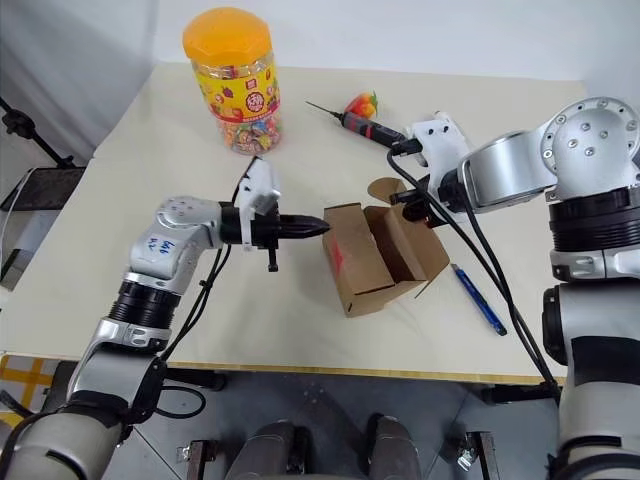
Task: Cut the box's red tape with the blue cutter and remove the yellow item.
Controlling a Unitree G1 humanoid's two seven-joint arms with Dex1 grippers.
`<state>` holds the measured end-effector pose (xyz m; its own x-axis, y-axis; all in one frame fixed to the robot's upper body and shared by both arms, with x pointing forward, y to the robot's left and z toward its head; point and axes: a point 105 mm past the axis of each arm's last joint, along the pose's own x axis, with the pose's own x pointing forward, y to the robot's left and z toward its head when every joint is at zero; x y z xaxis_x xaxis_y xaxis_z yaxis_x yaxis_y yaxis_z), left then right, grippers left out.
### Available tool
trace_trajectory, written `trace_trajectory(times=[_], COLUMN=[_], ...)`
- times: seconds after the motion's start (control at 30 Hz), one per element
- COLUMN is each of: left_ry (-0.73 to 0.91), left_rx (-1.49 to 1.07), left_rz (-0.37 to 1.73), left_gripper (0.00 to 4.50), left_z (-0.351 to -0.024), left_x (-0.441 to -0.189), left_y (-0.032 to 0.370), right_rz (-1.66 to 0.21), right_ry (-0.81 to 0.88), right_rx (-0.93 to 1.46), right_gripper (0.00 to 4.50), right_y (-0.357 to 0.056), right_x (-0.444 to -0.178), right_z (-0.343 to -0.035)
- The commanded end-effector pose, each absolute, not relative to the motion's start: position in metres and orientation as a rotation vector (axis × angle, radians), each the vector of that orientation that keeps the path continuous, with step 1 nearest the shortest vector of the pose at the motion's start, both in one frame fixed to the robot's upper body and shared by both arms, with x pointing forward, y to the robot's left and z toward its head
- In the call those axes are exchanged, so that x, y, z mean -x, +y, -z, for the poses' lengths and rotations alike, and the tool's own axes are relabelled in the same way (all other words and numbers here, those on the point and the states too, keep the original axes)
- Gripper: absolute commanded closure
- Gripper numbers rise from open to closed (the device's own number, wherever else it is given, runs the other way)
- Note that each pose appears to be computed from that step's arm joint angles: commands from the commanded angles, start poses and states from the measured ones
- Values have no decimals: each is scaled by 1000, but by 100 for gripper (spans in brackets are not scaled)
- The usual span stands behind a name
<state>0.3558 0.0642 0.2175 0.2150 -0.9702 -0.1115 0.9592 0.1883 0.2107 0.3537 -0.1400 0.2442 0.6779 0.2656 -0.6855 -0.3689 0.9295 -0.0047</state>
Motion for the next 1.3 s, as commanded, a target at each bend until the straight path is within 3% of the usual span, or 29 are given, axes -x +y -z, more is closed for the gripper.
trace_trajectory(times=[0.03,0.33,0.9,1.3], left_ry=[-139,-97,128,147], left_rx=[-309,-469,-705,-669], left_rz=[1433,1544,1545,1444], left_gripper=[450,450,450,450], left_z=[-240,-217,-181,-167], left_x=[-346,-343,-335,-335], left_y=[48,30,79,81], right_rz=[-396,-357,-269,-245], right_ry=[682,665,626,760], right_rx=[106,64,15,-138], right_gripper=[449,449,449,449], right_y=[-126,-124,-153,-164], right_x=[-349,-345,-345,-343], right_z=[-254,-254,-261,-205])
